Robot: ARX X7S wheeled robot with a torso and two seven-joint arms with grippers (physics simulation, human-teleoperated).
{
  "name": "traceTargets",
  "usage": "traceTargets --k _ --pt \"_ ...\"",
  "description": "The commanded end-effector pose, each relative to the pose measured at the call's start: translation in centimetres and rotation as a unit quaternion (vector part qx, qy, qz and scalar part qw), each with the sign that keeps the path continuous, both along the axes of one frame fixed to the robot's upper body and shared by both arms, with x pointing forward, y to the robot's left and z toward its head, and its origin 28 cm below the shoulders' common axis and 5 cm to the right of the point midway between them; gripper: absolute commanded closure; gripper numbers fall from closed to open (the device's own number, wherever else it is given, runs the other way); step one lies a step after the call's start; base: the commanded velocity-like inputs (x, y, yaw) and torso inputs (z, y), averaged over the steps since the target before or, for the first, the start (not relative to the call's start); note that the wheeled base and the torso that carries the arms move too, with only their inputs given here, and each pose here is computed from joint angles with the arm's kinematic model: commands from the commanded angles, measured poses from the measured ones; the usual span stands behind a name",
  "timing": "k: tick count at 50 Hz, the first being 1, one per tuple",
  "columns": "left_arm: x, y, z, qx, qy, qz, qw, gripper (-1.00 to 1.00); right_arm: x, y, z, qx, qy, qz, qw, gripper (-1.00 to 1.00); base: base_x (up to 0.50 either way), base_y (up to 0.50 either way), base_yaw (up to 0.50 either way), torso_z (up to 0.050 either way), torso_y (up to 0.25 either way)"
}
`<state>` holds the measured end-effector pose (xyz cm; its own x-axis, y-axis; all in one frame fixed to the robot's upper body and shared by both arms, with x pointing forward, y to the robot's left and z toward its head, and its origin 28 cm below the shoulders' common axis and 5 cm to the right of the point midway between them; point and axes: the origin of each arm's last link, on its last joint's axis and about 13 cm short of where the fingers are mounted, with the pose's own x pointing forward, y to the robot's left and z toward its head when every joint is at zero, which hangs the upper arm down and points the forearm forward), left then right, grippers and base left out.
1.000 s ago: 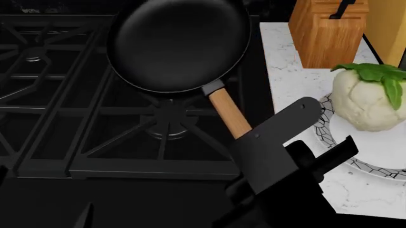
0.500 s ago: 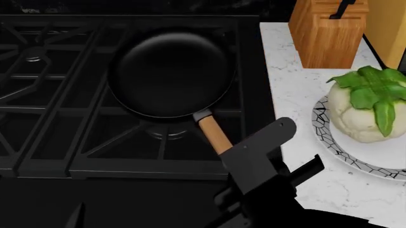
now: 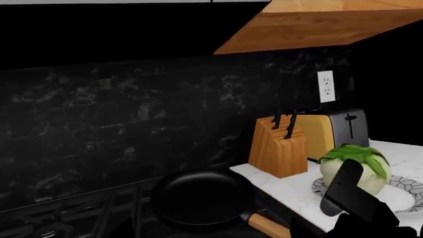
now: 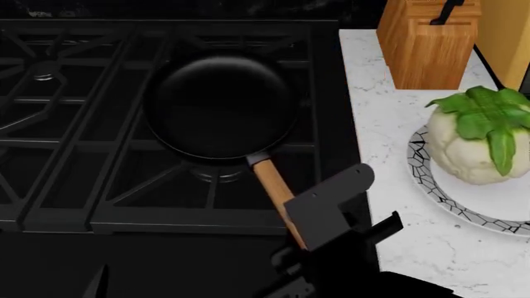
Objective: Pick up the pan and dump the vegetables in it onto the plate. Then return the pan to the stove.
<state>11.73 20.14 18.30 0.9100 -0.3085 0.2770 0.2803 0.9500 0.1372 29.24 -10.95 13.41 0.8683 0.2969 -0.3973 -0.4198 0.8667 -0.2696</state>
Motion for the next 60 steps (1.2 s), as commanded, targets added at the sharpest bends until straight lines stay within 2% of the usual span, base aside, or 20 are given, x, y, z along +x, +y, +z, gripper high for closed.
traceTargets --k 1,23,24,25,26,29,38,53,60 --pt "0.2 -0.1 0.2 -0.006 -0.002 -0.023 1.000 -1.00 2.5 0.7 2.2 -0.001 -0.093 -0.016 0.996 1.00 0.00 0.00 0.00 0.000 0.000" --pt "0.2 0.0 0.0 -0.007 -0.001 -0.019 1.000 -1.00 4.0 1.6 -0.1 0.016 -0.058 -0.008 0.998 1.00 0.02 0.01 0.02 0.000 0.000" --pt "0.2 0.0 0.0 -0.007 0.000 -0.019 1.000 -1.00 4.0 1.7 0.0 0.018 -0.061 -0.010 0.998 -1.00 0.03 0.01 0.03 0.000 0.000" --pt "0.2 0.0 -0.1 -0.007 0.002 -0.018 1.000 -1.00 3.8 1.7 0.3 0.042 -0.062 -0.002 0.997 -1.00 0.03 0.02 0.04 0.000 0.000" --pt "0.2 0.0 -0.2 -0.006 0.002 -0.018 1.000 -1.00 3.7 1.7 0.5 0.045 -0.065 -0.002 0.997 -1.00 0.03 0.02 0.04 0.000 0.000" --pt "0.2 0.0 -0.3 -0.006 0.004 -0.019 1.000 -1.00 3.1 1.6 1.2 0.031 -0.082 -0.001 0.996 -1.00 0.03 0.02 0.04 0.000 0.000" --pt "0.0 -0.1 -0.4 -0.006 0.006 -0.024 1.000 -1.00 0.5 1.4 5.3 0.037 -0.140 0.012 0.989 -1.00 0.01 0.01 0.02 0.000 0.000" --pt "-0.1 0.0 -0.3 -0.009 0.005 -0.024 1.000 -1.00 -1.1 1.2 7.7 0.036 -0.176 0.015 0.984 -1.00 0.00 0.00 0.00 0.000 0.000" --pt "0.0 0.0 -0.2 -0.011 0.003 -0.020 1.000 -1.00 -2.7 1.1 9.3 0.031 -0.203 0.014 0.979 -1.00 0.00 0.00 0.00 0.000 0.000"
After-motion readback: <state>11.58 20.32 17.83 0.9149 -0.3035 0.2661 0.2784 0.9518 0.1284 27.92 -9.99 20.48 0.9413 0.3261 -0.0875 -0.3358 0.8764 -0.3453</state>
